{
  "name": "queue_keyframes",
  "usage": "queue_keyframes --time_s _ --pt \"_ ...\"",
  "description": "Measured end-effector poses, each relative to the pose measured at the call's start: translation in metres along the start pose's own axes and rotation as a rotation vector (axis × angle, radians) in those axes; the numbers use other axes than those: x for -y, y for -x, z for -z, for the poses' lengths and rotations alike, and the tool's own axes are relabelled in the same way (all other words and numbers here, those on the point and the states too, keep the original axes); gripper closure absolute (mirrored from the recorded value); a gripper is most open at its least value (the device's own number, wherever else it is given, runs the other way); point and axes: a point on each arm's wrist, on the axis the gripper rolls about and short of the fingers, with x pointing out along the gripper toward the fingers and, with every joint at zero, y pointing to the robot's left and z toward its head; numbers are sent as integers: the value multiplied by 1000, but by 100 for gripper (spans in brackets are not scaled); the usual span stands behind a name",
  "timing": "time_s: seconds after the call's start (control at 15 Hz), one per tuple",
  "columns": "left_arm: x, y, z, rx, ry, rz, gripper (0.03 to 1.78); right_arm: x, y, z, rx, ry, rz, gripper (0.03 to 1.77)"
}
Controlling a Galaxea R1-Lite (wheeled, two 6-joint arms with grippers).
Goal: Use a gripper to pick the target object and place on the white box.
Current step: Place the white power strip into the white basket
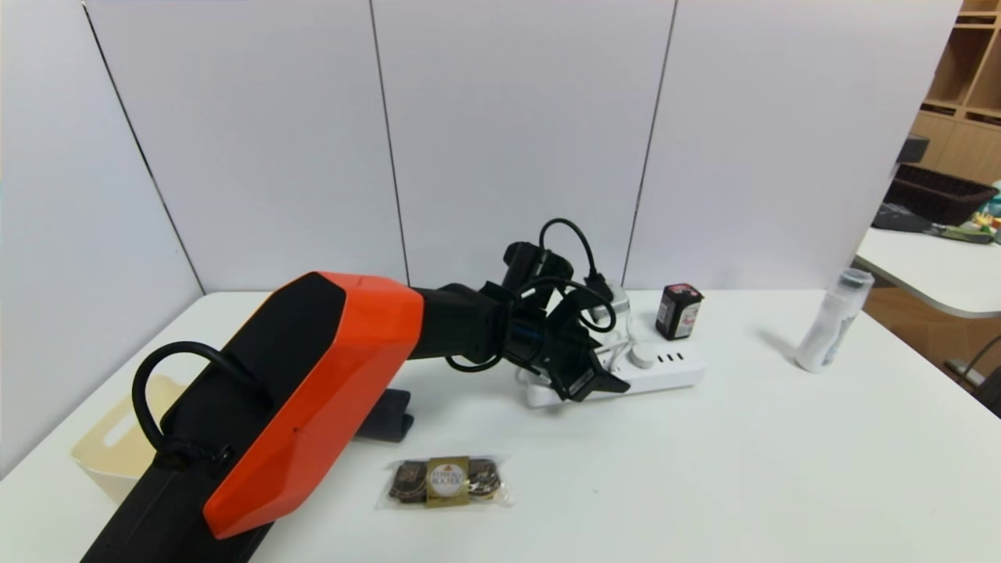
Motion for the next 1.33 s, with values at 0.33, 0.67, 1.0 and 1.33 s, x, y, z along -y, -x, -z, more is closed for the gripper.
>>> queue_keyframes --time_s 0.33,0.67,1.0,1.33 --pt "-3 12 -9 16 -10 -18 95 0 0 0 0 0 0 10" --pt "-6 52 -23 11 -22 -57 95 0 0 0 0 0 0 10" --pt "-4 127 -46 30 -29 -165 95 0 0 0 0 0 0 11" --pt "7 210 -57 46 -14 -282 95 0 0 0 0 0 0 10"
